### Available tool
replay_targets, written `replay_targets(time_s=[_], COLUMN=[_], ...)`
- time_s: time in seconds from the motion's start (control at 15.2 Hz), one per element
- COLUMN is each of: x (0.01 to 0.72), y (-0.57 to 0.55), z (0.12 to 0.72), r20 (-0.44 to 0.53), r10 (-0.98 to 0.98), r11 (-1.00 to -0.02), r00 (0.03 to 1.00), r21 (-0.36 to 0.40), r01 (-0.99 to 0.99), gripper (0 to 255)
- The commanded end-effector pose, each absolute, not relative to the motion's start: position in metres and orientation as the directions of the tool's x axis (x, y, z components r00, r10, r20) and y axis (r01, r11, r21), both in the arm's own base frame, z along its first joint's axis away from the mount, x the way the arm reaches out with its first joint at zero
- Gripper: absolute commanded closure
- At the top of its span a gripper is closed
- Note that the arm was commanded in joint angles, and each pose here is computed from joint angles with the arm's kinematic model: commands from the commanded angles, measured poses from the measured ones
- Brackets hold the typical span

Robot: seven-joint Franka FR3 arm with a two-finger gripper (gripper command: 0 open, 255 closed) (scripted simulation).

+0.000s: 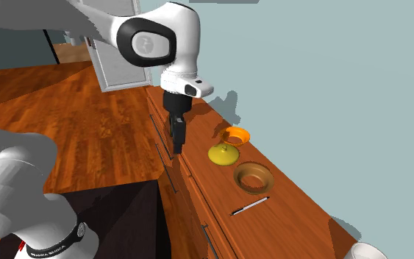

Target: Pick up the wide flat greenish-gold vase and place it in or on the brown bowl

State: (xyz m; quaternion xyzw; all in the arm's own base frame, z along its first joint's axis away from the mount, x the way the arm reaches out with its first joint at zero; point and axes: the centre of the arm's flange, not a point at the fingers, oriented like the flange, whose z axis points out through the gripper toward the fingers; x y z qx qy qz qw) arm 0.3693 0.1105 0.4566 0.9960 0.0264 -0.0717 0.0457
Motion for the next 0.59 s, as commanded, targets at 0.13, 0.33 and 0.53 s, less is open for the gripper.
replay_targets(time_s=[0.13,0.33,0.53], x=[0.394,0.413,0.433], y=[0.146,0.172,0.197], z=[0.428,0.407,0.387], r20=[-0.126,-0.113,-0.1], r10=[0.032,0.022,0.012], r11=[-0.996,-0.996,-0.996], r00=[0.991,0.993,0.995], r21=[0.085,0.083,0.082], r01=[0.043,0.032,0.021], gripper=[0,0,0])
